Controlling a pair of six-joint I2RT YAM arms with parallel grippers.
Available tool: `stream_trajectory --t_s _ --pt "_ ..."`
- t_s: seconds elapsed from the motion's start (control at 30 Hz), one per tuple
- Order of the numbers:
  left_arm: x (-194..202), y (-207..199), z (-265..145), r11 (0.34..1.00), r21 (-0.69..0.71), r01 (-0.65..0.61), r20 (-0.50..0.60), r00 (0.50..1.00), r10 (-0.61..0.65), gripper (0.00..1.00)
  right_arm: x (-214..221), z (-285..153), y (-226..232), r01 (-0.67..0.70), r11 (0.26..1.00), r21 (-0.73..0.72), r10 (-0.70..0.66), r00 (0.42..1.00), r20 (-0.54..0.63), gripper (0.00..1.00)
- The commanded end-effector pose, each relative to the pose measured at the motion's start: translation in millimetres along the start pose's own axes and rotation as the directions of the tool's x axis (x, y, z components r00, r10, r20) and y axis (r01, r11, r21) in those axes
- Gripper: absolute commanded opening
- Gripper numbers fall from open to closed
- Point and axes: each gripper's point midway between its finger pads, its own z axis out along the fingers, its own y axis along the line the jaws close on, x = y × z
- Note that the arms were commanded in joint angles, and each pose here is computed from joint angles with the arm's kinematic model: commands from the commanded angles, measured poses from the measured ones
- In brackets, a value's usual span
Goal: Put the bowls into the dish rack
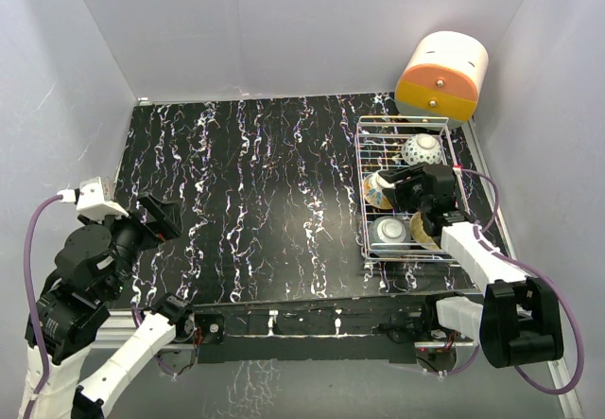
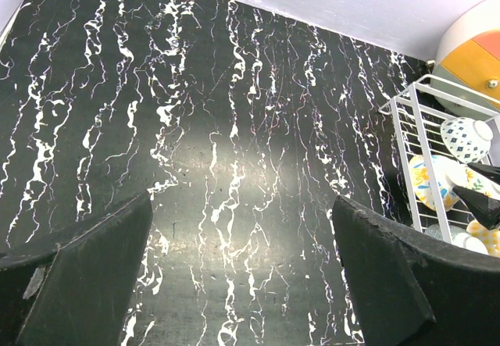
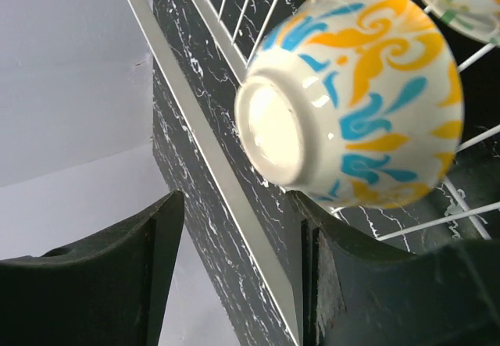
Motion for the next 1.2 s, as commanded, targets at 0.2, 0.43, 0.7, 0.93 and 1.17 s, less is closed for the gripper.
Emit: stream_trajectory --t_s 0.2,0.43,0.7,0.93,1.17 --pt "-2.7 -8.4 3.0 0.999 0.033 -0.004 0.002 1.000 0.004 0.97 -18.1 -24.7 67.0 0.203 0.973 -0.114 -0.196 0.978 0.064 0.56" --pt "7.5 -22.8 18.9 0.997 0.068 -0.036 -0.058 0.998 0.040 0.97 -6.6 -23.8 123.9 0.534 0.838 -0.111 -0.533 0.845 0.040 0.62" --pt "17.8 -38.9 36.7 0.993 0.103 -0.063 -0.128 0.989 0.076 0.97 46.2 -3.9 125.4 0.819 0.574 -0.020 -0.817 0.571 -0.077 0.99" --pt "23.8 -44.2 46.1 0.992 0.108 -0.068 -0.158 0.984 0.085 0.97 33.8 -6.0 118.7 0.902 0.431 0.010 -0.901 0.431 -0.054 0.99" --pt "22.6 -50.5 55.5 0.989 0.119 -0.086 -0.158 0.982 0.104 0.97 44.1 -7.1 122.2 0.907 0.418 -0.053 -0.907 0.415 -0.070 0.99"
